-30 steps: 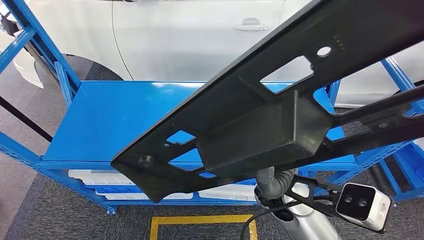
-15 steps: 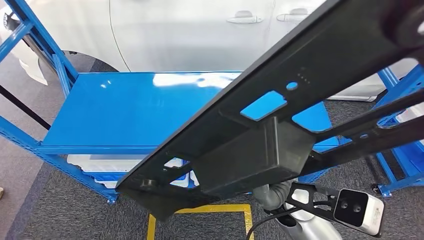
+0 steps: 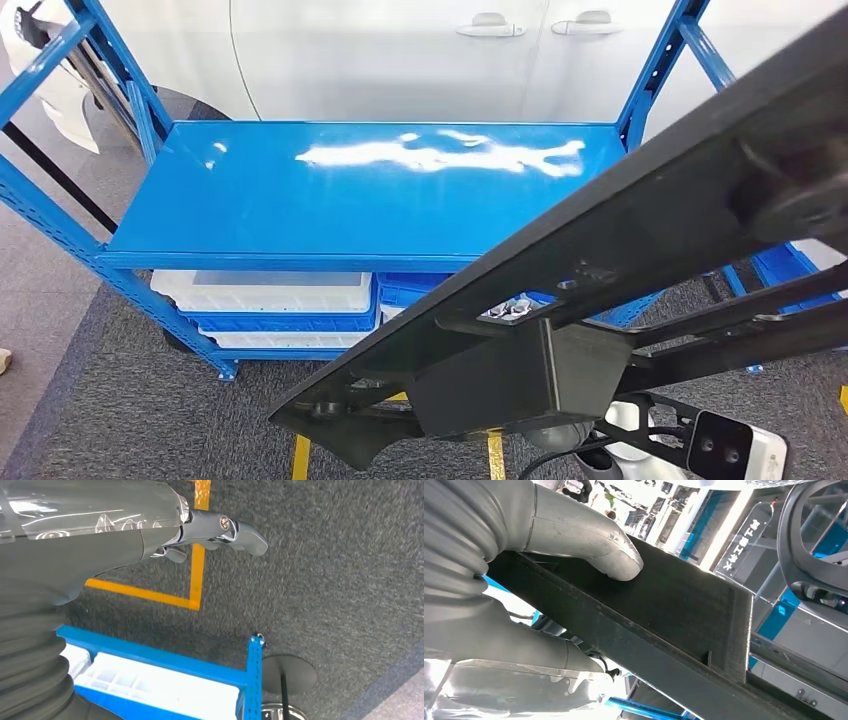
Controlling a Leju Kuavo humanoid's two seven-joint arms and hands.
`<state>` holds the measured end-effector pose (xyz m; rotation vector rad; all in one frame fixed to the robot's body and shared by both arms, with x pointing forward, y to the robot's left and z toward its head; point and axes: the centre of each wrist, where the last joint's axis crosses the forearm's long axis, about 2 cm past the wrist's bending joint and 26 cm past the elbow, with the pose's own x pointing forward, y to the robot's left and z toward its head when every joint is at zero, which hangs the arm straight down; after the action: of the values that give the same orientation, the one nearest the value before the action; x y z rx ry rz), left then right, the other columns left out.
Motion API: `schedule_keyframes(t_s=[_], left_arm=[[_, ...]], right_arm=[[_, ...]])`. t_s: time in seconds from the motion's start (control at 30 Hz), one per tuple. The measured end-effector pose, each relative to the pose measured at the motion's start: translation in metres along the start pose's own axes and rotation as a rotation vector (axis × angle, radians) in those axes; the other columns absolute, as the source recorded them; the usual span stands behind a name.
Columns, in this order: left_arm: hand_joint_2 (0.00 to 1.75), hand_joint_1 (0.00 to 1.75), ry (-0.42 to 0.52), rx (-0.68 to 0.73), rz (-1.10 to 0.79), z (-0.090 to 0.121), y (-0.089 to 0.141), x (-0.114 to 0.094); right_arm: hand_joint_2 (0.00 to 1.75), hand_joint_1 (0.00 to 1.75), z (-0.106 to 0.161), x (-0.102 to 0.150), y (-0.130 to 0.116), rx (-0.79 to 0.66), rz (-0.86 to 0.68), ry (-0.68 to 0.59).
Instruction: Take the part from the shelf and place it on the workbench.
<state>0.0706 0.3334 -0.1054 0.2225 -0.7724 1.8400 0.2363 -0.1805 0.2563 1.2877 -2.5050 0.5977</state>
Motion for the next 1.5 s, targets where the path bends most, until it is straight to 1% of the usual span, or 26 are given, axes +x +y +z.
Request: schedule_keyframes(t_s=[0.17,0.5,0.63,0.77,1.07,1.3,1.5], left_arm=[[1.75,0.0,0.0,-0.013,-0.006,0.0,0.0,0.0],[1.75,0.0,-0.007,-0.015,-0.006,0.0,-0.001,-0.001],[1.75,0.0,-0.009,-0.02,-0.004,-0.001,-0.004,0.001],[1.75,0.0,-0.005,-0.015,-0.007,-0.001,-0.002,0.001],[1.75,0.0,0.009,-0.004,-0.01,0.003,0.003,-0.003],[1.75,0.0,0.01,-0.005,-0.009,0.003,0.003,-0.004],[1.75,0.0,0.014,0.0,-0.012,0.004,0.005,-0.004]], right_arm=[[1.75,1.75,0.003,0.006,-0.003,-0.006,0.014,-0.007],[1.75,1.75,0.004,0.009,-0.004,-0.004,-0.002,-0.016],[1.75,1.75,0.002,0.012,-0.006,0.009,-0.018,-0.041],[1.75,1.75,0.0,0.013,-0.008,0.01,-0.02,-0.053],[1.75,1.75,-0.005,0.01,-0.005,0.015,-0.025,-0.075],[1.75,1.75,-0.016,0.013,-0.002,0.027,-0.04,-0.136],[1.75,1.75,-0.017,0.015,-0.002,0.021,-0.054,-0.161]])
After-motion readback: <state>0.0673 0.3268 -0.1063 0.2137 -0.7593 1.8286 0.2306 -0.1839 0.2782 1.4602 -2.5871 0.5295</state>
